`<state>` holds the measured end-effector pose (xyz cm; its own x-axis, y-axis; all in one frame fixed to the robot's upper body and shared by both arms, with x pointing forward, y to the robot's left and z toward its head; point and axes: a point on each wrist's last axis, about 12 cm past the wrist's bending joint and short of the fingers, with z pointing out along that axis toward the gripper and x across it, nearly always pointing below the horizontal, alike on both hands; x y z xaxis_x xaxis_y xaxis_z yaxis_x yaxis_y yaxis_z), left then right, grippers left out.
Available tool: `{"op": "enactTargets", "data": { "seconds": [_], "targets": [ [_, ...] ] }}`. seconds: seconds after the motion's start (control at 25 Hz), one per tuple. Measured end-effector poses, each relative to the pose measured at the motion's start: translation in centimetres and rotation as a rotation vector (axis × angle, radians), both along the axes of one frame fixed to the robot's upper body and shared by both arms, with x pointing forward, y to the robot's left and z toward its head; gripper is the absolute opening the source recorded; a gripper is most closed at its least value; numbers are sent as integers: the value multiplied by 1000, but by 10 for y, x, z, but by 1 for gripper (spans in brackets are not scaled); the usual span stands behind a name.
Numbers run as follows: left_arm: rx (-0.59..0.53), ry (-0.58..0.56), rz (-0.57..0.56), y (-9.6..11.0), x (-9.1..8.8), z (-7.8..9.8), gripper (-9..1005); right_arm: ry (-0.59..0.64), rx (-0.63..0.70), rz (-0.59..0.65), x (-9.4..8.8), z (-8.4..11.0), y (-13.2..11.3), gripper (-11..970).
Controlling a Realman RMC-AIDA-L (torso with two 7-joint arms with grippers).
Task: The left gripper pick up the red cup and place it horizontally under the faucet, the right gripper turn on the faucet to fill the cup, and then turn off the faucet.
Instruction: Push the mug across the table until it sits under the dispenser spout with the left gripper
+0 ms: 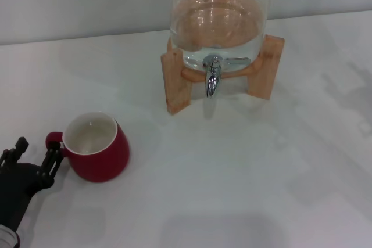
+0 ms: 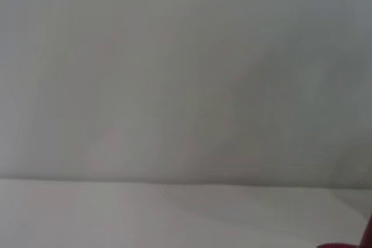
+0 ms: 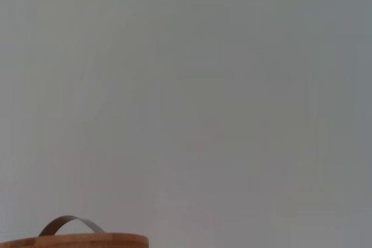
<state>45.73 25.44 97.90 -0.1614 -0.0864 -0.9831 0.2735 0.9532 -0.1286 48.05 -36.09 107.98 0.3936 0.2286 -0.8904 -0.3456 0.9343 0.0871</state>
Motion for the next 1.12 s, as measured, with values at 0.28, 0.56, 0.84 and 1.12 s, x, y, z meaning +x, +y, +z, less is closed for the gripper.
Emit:
{"op": "enactTargets", "data": {
  "seconds": [0.28, 0.56, 0.84, 1.12],
  "targets": [
    [10, 13, -17, -3, 5, 0, 649, -2, -1, 1, 1, 0, 0, 782],
    [6, 8, -34, -8, 10, 2, 348, -1, -1, 1, 1, 0, 0, 782],
    [-28, 12, -63, -12, 15, 5, 137, -1, -2, 1, 1, 1, 0, 782],
    [-23, 10, -81, -15, 16, 5, 136, 1, -2, 0, 2, 1, 0, 782]
  ]
}}
